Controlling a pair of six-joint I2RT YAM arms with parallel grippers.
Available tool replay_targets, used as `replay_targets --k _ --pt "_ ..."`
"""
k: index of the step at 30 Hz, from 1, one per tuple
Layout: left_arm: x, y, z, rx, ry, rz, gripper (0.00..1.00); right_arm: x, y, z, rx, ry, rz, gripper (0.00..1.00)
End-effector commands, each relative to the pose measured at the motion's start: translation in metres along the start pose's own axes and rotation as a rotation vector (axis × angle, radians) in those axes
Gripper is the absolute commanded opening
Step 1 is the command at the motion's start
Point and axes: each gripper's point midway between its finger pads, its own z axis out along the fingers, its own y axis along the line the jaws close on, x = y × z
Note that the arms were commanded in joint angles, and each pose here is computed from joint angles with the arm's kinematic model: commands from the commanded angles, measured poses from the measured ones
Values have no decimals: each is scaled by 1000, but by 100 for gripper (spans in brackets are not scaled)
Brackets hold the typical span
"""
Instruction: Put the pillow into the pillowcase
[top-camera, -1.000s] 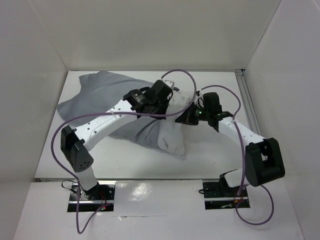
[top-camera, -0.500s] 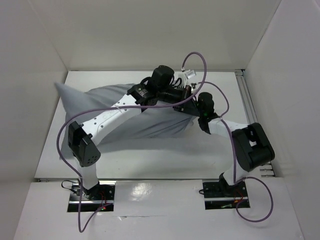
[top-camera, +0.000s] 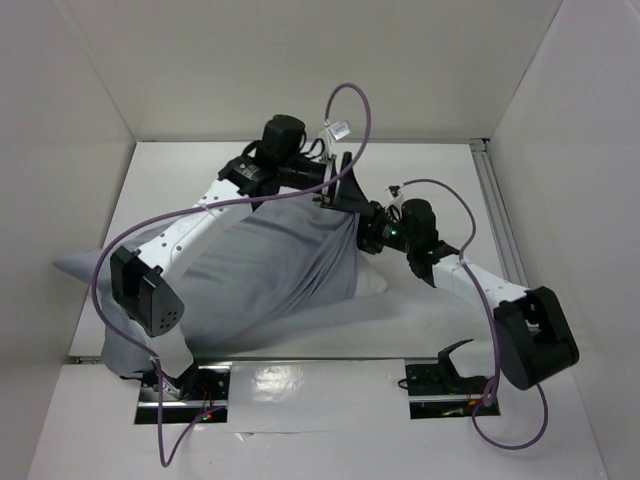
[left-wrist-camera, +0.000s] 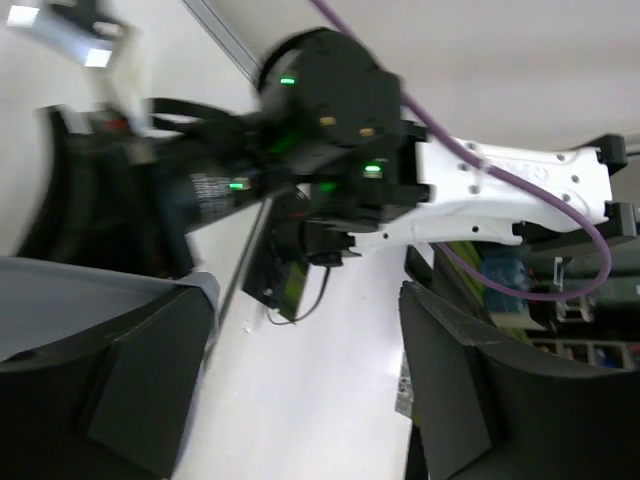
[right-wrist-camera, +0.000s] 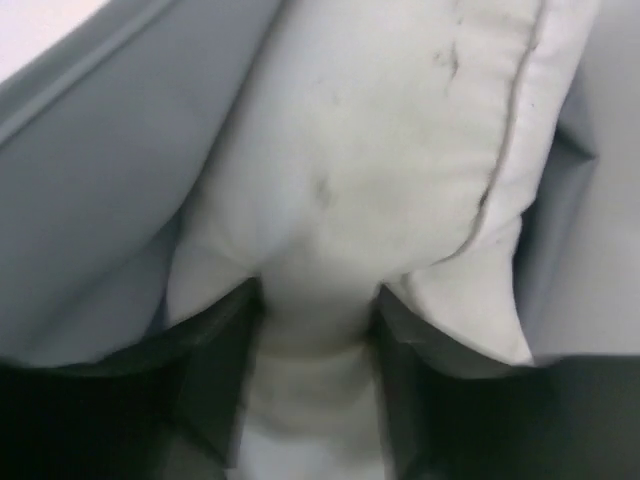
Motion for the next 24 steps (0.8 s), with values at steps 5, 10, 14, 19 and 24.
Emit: replay_targets --k 5,10,14,19,24 --pt "-32 -3 -54 -26 -98 138 36 -16 -43 -51 300 -7 -122 67" --pt "-25 11 -54 -1 -51 121 8 -20 -56 -66 327 -37 -98 0" --pt "-19 17 -48 -3 -11 132 100 -32 -44 -64 298 -54 -122 0" --pt "-21 39 -48 -109 1 139 100 -51 -43 -54 306 -54 -165 31" --pt "-42 84 -63 -277 -73 113 7 -81 -46 -31 301 -60 -172 41"
